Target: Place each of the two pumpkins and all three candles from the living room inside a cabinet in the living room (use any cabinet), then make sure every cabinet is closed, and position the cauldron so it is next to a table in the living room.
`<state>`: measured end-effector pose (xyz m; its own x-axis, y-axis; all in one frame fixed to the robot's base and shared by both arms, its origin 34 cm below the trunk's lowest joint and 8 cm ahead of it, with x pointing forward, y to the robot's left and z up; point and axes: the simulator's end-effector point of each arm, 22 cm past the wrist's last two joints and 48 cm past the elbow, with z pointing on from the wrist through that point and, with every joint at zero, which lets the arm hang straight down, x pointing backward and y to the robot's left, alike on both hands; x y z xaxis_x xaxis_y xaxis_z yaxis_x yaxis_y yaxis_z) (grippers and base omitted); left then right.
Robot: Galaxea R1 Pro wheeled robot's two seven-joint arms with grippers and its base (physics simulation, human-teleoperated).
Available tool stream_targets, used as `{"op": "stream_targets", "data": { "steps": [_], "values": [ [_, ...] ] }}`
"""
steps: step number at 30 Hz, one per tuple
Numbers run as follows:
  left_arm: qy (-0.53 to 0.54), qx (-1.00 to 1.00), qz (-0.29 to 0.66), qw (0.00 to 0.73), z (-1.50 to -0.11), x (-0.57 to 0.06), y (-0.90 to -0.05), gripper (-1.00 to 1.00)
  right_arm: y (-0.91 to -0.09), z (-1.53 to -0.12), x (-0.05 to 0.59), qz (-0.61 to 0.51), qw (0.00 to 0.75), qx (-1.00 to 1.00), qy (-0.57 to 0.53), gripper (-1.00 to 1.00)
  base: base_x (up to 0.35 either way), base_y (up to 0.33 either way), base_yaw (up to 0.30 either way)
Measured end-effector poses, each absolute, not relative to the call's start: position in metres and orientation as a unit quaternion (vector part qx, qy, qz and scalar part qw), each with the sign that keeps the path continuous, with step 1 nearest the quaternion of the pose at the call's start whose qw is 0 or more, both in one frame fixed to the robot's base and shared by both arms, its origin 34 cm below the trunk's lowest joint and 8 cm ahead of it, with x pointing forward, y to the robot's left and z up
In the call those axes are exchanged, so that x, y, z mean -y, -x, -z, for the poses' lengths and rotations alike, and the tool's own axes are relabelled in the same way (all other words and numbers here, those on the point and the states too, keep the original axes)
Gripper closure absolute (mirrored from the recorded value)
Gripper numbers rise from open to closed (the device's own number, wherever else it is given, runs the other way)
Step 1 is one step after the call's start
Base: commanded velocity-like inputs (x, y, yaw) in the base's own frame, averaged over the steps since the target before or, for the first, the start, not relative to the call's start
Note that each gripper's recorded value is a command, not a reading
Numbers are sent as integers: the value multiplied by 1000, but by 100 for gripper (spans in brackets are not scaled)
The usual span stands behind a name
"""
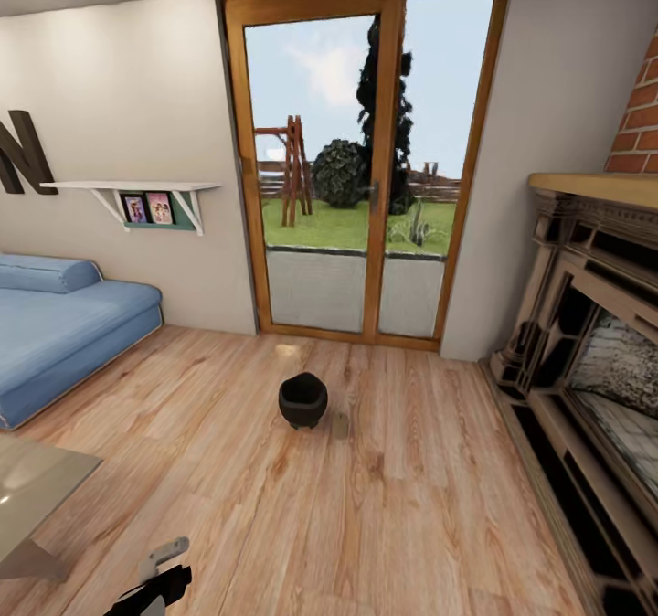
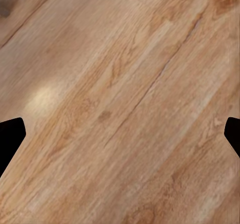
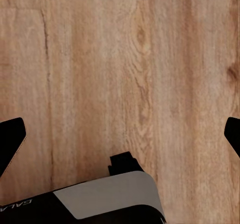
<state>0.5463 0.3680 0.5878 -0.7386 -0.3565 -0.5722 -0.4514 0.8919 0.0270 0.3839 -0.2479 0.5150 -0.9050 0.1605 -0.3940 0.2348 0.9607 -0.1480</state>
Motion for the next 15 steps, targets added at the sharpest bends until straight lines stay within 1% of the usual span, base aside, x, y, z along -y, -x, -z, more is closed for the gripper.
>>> {"op": "stream_targets", "data": {
  "steps": [8, 11, 15],
  "values": [
    [218, -929, -82, 289, -588, -368, -546, -100, -383, -515, 251, 99, 191, -971, -103, -100, 242, 0, 0],
    [218, -929, -81, 289, -588, -367, -547, -100, -382, -514, 251, 99, 190, -971, -104, -100, 140, 0, 0],
    [217, -929, -80, 289, -588, -367, -547, -100, -382, -514, 251, 99, 189, -971, -104, -100, 48, 0, 0]
  ]
}}
